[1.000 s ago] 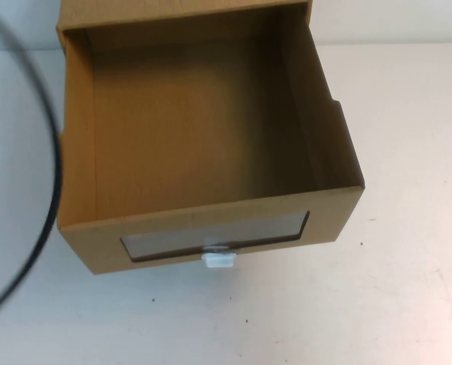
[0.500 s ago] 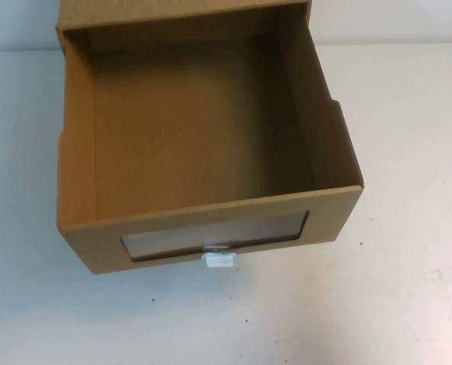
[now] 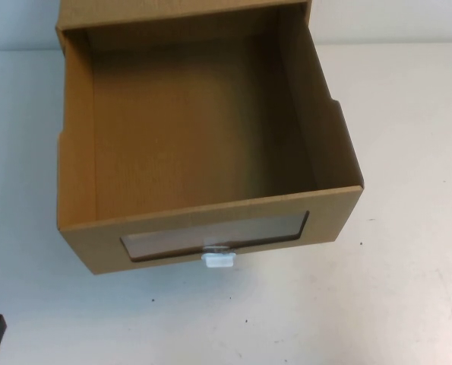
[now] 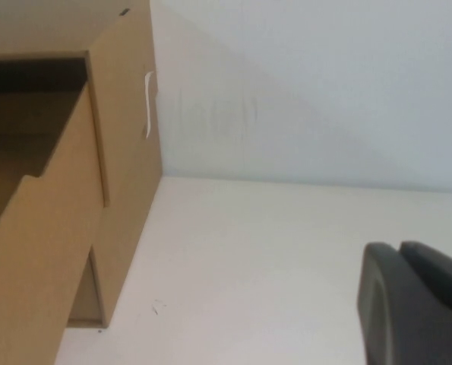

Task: Open the shoe box
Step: 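Pull the top drawer of the cardboard box fully open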

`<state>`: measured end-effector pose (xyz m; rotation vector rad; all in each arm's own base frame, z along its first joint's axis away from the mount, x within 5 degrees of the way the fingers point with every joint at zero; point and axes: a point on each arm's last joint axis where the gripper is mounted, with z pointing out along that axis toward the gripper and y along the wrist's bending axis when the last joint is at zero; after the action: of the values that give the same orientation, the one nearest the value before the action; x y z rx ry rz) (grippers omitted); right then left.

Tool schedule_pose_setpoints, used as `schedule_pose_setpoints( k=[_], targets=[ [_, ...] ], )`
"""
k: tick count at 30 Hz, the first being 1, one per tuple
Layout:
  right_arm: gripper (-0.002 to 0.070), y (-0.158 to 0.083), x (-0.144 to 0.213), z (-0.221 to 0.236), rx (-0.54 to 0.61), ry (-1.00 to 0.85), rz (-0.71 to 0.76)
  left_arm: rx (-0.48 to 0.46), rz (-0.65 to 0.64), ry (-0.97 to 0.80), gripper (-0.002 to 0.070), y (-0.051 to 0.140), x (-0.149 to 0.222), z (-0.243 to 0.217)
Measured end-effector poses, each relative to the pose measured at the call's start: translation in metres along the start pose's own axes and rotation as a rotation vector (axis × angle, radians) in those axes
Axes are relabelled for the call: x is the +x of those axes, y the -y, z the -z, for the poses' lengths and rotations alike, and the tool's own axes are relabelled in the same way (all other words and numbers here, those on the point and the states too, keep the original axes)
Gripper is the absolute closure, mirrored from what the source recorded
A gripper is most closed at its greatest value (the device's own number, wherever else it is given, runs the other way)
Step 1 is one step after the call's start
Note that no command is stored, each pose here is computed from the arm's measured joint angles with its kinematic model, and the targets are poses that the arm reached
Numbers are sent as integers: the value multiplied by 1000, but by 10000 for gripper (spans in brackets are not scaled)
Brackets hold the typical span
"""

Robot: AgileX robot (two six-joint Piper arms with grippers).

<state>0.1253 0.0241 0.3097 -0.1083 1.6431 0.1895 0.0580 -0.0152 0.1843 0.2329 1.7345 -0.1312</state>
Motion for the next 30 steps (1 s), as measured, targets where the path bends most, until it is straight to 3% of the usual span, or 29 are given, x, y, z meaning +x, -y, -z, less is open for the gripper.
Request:
schedule_pose_setpoints(
  k=[24,30],
  targets=[
    [690,-1,-4,0,-9,41,0,15,50,-22,680,1,2,0],
    [690,10,24,13,85,-62,-8,15,52,-23,680,1,2,0]
  ],
)
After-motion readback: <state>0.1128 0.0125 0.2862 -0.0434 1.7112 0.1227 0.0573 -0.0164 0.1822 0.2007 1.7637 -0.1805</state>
